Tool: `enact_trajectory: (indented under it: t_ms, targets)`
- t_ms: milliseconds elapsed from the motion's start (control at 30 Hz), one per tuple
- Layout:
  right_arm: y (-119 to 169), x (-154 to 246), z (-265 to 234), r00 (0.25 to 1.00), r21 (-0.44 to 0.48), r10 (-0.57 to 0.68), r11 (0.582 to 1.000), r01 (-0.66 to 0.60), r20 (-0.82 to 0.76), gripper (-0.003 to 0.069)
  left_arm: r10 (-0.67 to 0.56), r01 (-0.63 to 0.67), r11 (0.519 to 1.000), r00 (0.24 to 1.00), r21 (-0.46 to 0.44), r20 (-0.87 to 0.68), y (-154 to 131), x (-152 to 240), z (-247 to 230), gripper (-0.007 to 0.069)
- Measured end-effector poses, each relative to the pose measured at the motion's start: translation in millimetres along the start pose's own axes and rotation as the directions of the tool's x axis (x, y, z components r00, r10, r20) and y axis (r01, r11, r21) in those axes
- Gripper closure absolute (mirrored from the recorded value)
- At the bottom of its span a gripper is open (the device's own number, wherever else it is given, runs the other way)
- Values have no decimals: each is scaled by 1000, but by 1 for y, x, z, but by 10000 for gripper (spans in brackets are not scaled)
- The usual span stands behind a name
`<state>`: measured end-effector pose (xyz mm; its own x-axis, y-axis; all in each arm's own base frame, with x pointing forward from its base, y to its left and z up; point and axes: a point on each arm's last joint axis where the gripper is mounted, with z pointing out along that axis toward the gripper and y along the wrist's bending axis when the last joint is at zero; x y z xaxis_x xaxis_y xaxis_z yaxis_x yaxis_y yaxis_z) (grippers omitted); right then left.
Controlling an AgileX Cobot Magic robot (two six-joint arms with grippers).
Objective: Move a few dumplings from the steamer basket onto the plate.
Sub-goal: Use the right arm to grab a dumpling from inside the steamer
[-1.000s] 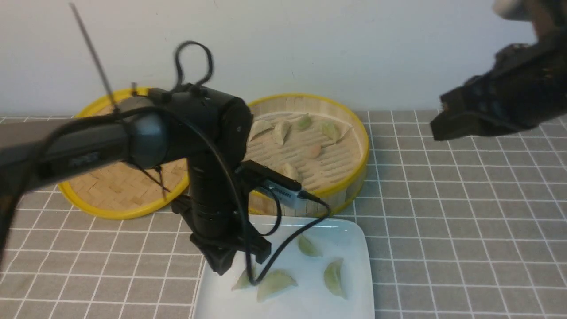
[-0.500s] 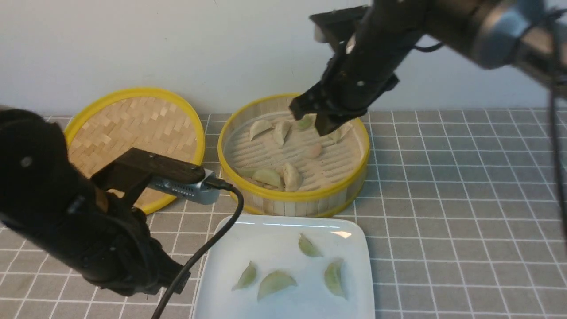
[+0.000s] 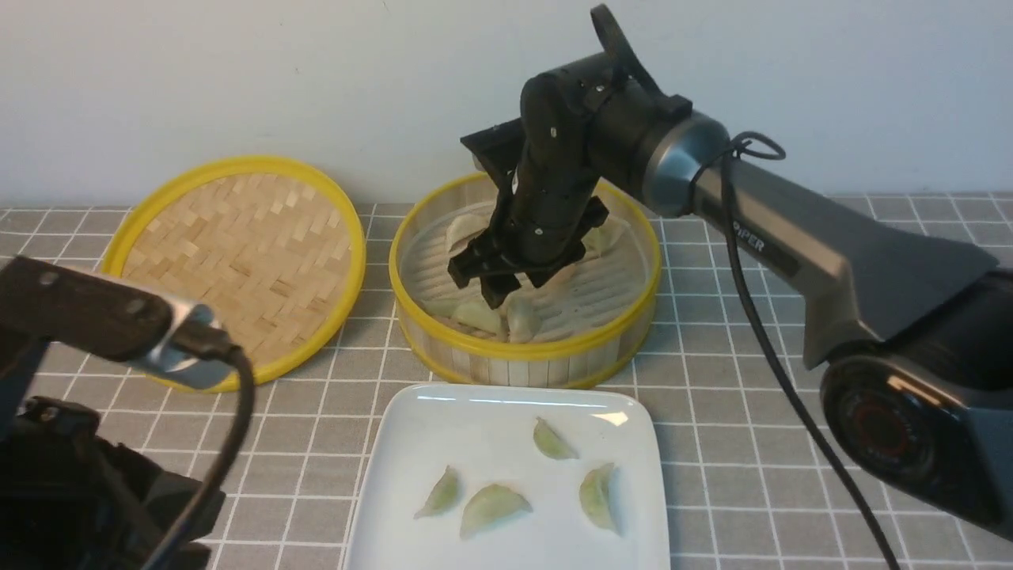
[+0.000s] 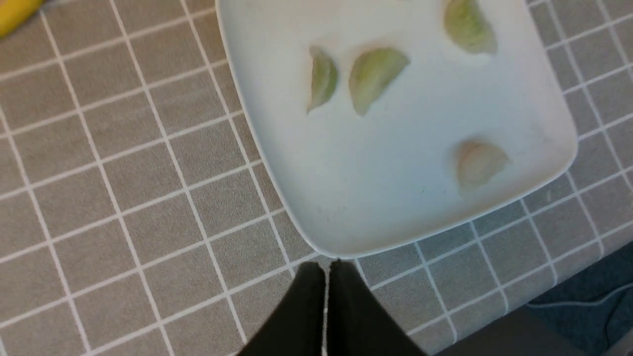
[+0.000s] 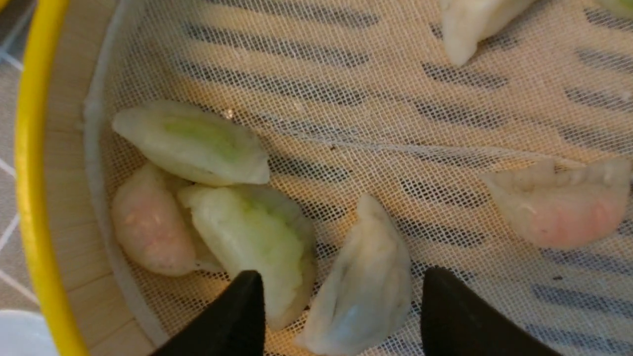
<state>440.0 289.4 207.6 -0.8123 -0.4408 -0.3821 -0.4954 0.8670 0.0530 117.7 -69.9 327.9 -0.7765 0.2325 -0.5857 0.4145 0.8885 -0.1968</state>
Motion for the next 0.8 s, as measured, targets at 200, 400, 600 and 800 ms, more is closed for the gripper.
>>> enact_trajectory:
  t_ms: [200, 400, 600, 800]
  targets:
    - [-3, 2, 15, 1000, 26, -1, 1000, 2, -22, 251, 17, -18, 1000, 993, 10, 118, -3, 15, -31, 630]
    - [-2, 3, 18, 1000, 34, 14, 999, -13, -24, 321, 21, -22, 1000, 988, 2, 154, -3, 22, -41, 630]
    - [-1, 2, 18, 999, 52, 30, 998, -29, -12, 392, 13, -13, 1000, 991, 2, 136, -3, 24, -41, 630]
    - [0, 1, 18, 999, 43, 47, 998, -46, -10, 393, -2, 2, 1000, 994, 3, 111, -3, 27, -41, 630]
